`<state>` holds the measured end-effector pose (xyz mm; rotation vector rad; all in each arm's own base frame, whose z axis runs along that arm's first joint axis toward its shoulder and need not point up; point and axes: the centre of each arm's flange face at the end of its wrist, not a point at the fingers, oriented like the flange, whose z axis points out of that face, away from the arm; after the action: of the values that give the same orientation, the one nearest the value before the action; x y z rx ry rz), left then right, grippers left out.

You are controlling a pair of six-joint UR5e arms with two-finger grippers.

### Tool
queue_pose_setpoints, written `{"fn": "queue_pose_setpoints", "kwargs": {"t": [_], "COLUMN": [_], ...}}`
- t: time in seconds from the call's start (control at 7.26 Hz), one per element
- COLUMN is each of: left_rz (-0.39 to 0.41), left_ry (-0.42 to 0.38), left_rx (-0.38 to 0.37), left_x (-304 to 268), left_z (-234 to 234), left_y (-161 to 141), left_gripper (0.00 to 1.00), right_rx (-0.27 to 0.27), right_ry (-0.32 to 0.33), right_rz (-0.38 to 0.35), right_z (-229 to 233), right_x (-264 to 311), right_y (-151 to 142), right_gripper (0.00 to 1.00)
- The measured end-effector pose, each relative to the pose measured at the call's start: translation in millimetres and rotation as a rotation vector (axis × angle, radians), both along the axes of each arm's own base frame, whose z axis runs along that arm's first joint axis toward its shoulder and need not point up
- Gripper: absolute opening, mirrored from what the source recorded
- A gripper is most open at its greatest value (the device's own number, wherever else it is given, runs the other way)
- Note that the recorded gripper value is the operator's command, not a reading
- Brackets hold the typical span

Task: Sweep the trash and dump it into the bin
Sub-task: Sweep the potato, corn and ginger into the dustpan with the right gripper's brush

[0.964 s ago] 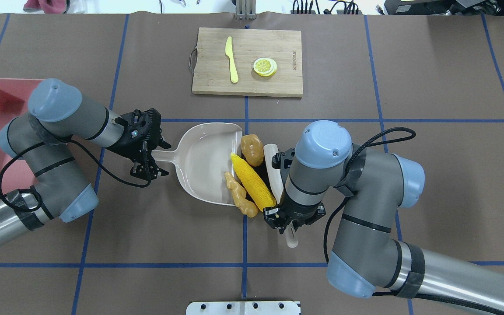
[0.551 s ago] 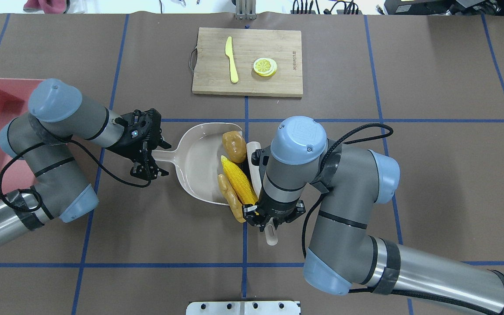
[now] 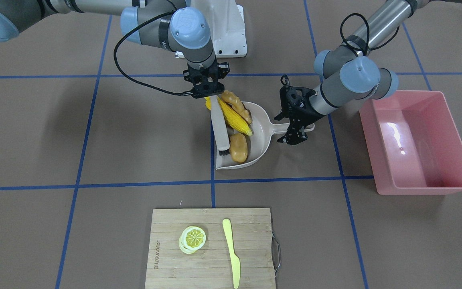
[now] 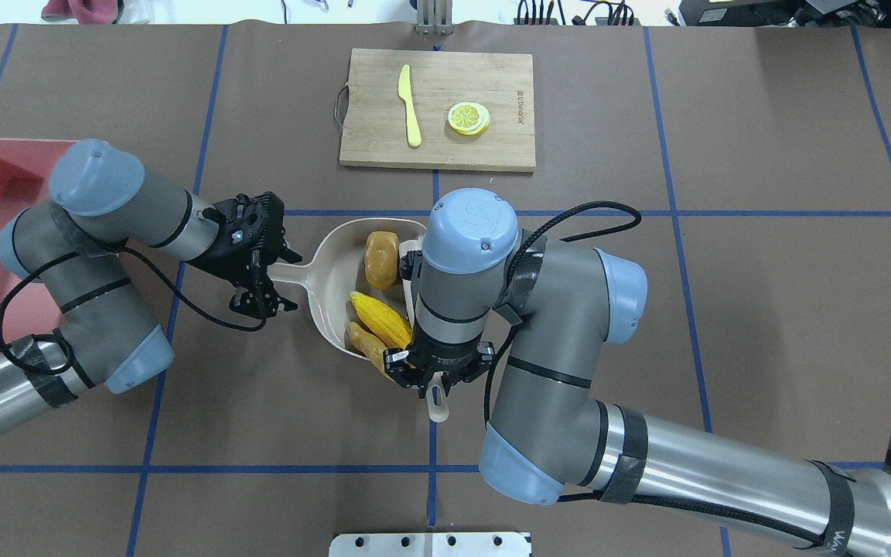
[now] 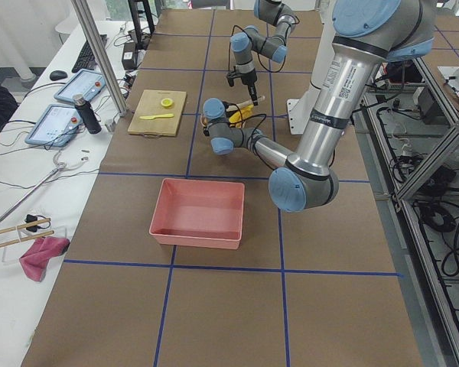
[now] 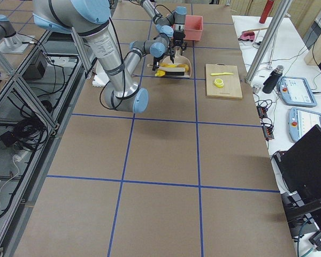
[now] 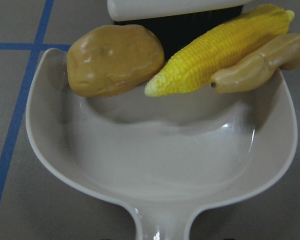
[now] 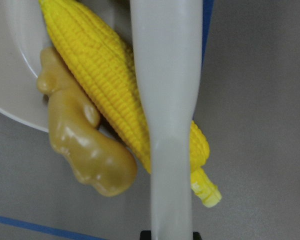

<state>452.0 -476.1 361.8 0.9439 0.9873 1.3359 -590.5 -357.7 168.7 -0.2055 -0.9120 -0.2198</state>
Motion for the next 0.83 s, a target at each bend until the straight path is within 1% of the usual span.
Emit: {"fn": "queue_pose_setpoints", "kwargs": {"t": [0.28,0.55,0.83], "left_rz": [0.0,0.0,0.0], "left_ry": [0.0,0.0,0.0], "left_rx": [0.0,-0.001,-0.001], "left_x": [0.1,0.5,0.5], "left_z": [0.3,-0.4,-0.4], "left_y": [-0.1,-0.1,-0.1], "left_gripper": [0.8,0.8,0.8], "right_rx": [0.002,0.0,-0.02], "right_ry": [-0.01,-0.013,-0.023], "right_rz": [0.008,0.023,0.023], "right_z": [-10.4,-18.3,-19.8], "right_x": [1.3,2.7,13.6], "right_y": [-8.1,-27.4,-50.1], "right_gripper": [0.0,0.0,0.0]}}
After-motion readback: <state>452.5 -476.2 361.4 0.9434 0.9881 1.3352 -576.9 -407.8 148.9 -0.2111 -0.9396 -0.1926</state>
